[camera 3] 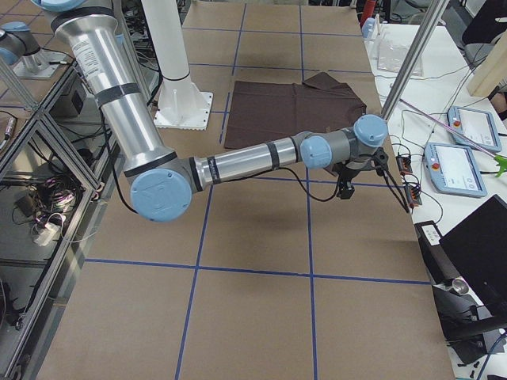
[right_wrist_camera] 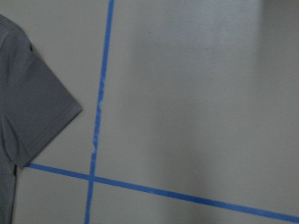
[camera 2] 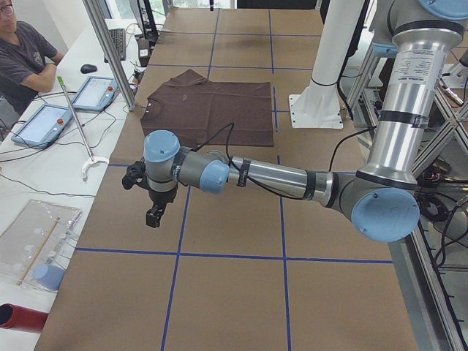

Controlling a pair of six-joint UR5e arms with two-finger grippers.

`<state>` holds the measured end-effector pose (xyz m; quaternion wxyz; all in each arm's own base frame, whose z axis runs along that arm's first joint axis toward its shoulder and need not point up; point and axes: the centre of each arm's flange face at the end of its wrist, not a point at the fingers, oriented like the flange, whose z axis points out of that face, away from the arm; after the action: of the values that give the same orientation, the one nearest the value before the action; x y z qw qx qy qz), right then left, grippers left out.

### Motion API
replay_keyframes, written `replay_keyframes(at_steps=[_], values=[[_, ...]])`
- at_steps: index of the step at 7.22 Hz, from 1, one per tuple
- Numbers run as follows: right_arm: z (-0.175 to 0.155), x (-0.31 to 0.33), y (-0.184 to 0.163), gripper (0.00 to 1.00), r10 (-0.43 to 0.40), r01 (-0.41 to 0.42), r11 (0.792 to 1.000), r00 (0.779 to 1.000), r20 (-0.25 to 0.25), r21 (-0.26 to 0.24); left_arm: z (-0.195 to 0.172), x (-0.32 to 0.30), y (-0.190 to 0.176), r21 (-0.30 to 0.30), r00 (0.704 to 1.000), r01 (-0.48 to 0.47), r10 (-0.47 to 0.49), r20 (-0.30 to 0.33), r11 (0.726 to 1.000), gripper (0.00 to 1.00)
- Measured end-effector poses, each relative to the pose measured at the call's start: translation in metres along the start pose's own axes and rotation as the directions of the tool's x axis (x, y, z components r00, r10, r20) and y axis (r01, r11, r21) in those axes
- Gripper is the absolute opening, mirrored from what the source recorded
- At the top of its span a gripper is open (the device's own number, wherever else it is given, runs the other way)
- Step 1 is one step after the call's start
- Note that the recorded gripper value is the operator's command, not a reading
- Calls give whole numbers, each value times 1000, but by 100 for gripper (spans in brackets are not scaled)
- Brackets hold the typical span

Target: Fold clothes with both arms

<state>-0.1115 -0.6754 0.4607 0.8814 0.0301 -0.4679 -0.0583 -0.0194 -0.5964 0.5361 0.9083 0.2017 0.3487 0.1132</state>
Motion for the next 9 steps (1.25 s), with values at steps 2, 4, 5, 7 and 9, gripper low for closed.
replay_keyframes(at_steps=[2,4,5,7,9], values=[[65,-68,-21,100,22,-18,997,999,-45,71,15,15,-10,-4,999,-35,35,-12,999,100],[140,-130,-22,99,129,-124,987,991,-46,101,24,20,-10,-15,999,-45,44,-17,999,100],[164,-146,-30,99,151,-144,985,987,-63,99,27,19,-10,-18,999,-44,44,-17,999,100],[196,-164,-42,99,160,-147,983,980,-118,109,27,20,-12,-17,999,-46,45,-17,999,100],[214,-163,-44,98,158,-142,984,975,-155,107,27,20,-14,-16,999,-48,48,-18,999,100]])
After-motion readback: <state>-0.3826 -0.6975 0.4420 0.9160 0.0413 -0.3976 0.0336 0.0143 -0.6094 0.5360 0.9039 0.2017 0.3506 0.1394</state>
